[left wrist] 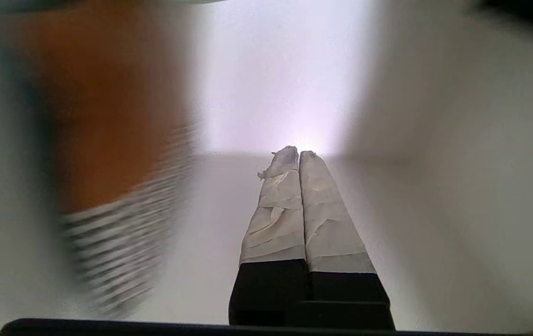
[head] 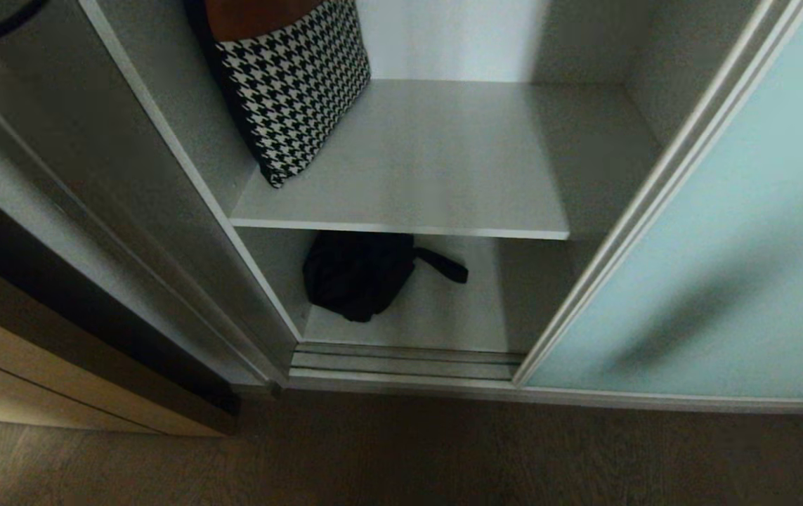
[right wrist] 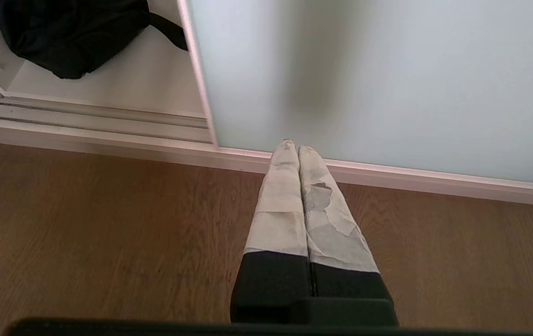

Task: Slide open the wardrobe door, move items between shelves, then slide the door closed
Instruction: Open the door

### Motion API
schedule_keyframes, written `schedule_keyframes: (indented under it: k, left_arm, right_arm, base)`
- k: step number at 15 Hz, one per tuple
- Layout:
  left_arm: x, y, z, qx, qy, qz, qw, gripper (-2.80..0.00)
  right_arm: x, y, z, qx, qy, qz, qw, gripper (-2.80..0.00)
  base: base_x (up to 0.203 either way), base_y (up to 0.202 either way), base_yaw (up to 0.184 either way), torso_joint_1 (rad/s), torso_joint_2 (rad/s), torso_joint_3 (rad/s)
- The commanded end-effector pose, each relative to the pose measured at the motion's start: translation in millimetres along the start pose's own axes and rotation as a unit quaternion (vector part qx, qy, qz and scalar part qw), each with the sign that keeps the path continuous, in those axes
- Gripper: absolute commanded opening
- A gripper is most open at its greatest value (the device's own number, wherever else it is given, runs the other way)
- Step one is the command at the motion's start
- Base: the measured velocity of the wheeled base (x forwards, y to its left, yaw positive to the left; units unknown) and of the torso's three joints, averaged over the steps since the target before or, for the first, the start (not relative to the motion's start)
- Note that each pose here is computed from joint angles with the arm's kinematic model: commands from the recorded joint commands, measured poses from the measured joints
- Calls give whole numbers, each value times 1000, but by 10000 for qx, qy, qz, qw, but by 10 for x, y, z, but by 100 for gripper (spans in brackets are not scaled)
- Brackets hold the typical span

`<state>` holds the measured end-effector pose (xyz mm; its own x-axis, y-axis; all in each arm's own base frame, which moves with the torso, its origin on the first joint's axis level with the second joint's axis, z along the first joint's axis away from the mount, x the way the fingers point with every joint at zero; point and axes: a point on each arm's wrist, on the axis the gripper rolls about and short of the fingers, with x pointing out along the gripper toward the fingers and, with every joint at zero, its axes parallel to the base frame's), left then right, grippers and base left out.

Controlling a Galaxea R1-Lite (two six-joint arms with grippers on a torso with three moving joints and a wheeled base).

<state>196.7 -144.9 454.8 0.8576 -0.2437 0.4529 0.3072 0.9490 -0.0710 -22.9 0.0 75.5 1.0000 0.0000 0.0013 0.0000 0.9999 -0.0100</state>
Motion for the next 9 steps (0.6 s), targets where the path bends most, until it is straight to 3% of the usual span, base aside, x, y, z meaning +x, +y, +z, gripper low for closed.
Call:
schedule_keyframes:
  k: [1, 4, 9]
  left_arm:
    - [-560, 423, 400, 209, -70, 466, 9987, -280]
    - [-1151, 715, 277, 623, 486, 1084, 9910, -280]
    - [-2227, 958, 3, 1098, 721, 2115, 9685, -280]
  right_arm:
    - [0, 0, -1, -4, 0, 0, 10000, -280]
    - [0, 0, 0, -4, -1, 0, 10000, -280]
    - [0, 0, 0, -4, -1, 0, 10000, -280]
  base:
    - [0, 0, 0, 0, 0, 0]
    - [0, 0, 0, 0, 0, 0]
    - [0, 0, 0, 0, 0, 0]
